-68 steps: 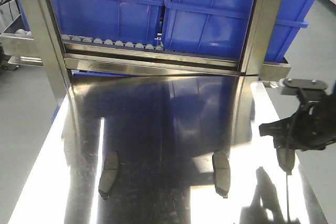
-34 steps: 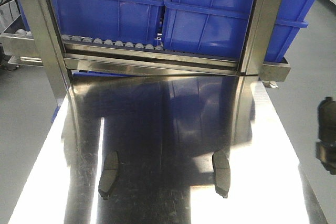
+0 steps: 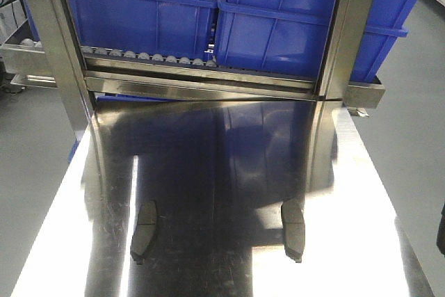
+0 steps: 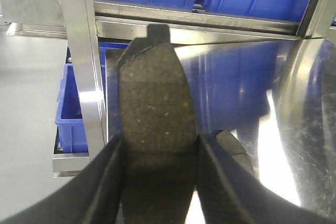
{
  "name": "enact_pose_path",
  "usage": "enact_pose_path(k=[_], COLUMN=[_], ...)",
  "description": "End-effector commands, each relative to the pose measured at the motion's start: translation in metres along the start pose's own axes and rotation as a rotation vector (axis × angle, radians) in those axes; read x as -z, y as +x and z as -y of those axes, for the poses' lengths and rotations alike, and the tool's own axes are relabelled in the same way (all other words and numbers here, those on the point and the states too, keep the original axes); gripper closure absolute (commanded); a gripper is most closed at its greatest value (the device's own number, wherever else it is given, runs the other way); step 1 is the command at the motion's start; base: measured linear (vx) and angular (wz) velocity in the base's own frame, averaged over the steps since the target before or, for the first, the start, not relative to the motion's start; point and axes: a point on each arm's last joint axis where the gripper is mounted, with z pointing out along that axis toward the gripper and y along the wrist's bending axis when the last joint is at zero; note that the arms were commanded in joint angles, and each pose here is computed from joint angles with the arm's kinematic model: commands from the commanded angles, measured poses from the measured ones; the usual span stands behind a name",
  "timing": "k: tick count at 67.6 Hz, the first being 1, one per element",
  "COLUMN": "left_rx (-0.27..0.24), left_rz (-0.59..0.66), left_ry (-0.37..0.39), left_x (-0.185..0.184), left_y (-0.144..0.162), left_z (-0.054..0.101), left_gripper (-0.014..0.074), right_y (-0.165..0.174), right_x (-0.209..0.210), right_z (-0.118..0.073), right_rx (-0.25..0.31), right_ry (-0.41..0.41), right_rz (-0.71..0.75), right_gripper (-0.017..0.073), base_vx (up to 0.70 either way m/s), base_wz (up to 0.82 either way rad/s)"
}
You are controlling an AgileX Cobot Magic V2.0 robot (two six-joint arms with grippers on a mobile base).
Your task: Move and align brake pads A on conveyor
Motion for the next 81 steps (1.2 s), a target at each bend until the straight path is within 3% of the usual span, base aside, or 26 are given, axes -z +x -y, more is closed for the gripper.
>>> enact_pose_path(k=[1, 56, 81], left_rx=[0.016, 0.016, 0.015], left_rz=[0.128, 0.128, 0.13], left_ry=[0.002, 0.002, 0.002], left_x=[0.0037, 0.0037, 0.0037], left_y=[-0.0189, -0.0189, -0.0191], left_z=[0.0006, 0.0006, 0.0005], left_gripper=[0.06, 0.06, 0.06], right_y=[-0.0193, -0.019, -0.0185], right_x=[0.004, 0.004, 0.0039], right_z=[0.0021, 0.0021, 0.0019], right_rx=[0.005, 0.005, 0.005], right_ry=[0.028, 0.027, 0.026], right_rz=[0.138, 0.135, 0.129], right_gripper=[0.0569, 0.0569, 0.0569], base_vx=[0.0, 0.0, -0.12], base_wz=[0.0, 0.02, 0.61])
